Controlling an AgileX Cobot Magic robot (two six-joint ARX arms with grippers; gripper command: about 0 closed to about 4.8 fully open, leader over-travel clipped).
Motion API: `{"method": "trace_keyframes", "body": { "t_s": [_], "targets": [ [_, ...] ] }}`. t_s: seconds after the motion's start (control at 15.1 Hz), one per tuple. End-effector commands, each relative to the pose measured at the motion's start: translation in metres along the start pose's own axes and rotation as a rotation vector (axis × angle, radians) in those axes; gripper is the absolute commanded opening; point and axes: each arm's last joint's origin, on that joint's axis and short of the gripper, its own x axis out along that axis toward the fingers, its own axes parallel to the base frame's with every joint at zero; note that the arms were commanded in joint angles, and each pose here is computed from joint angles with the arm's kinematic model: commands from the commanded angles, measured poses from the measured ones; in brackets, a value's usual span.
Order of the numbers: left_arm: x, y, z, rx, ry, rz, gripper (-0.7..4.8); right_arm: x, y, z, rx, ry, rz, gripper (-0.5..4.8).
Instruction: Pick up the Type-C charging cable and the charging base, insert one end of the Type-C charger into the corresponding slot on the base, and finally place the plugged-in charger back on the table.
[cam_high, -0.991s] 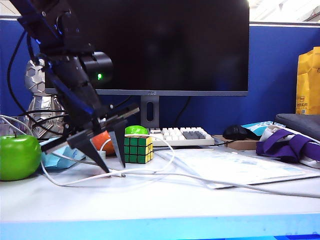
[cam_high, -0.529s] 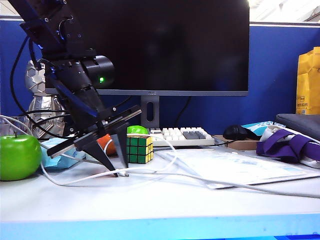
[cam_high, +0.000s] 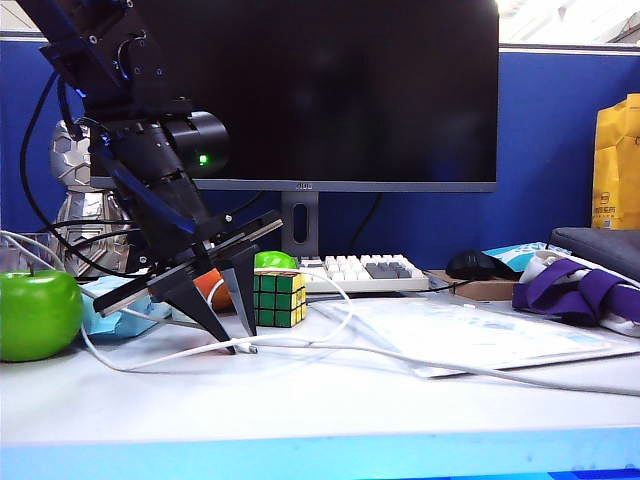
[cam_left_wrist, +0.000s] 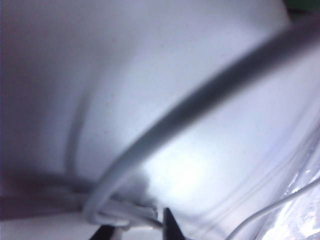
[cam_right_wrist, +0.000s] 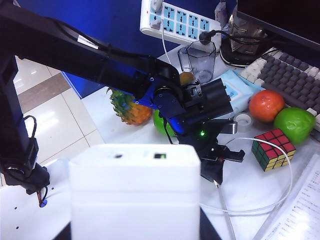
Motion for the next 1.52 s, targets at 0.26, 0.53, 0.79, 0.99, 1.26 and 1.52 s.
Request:
{"method": "trace_keyframes", "body": {
  "t_s": [0.26, 0.53, 0.79, 0.99, 1.26, 1.52],
  "targets": [
    [0.000, 0.008, -0.005, 0.012, 0.031, 0.078, 1.54, -0.003, 0.002, 0.003, -0.012, -0.025, 0.002, -0.04],
    [-0.003, 0.007, -0.005, 0.024, 0.017, 0.080, 1.65, -0.003, 0.002, 0.003, -0.013, -0.025, 0.001, -0.04],
    [-0.003, 0.007, -0.004, 0.010, -0.010, 0.098, 1.43, -0.003, 0.002, 0.003, -0.012, -0.025, 0.002, -0.04],
    [0.002, 0.007, -0.002, -0.026, -0.016, 0.091, 1.42, -0.003, 0.002, 0.003, -0.013, -0.025, 0.002, -0.04],
    [0.018, 0.012, 0.000, -0.097, 0.036, 0.095, 1.20, -0.003, 0.002, 0.003, -0.013, -0.025, 0.002, -0.04],
    [0.021, 0.014, 0.000, -0.115, 0.041, 0.101, 1.05, -0.003, 0.002, 0.003, -0.013, -0.025, 0.002, -0.04]
  ]
}}
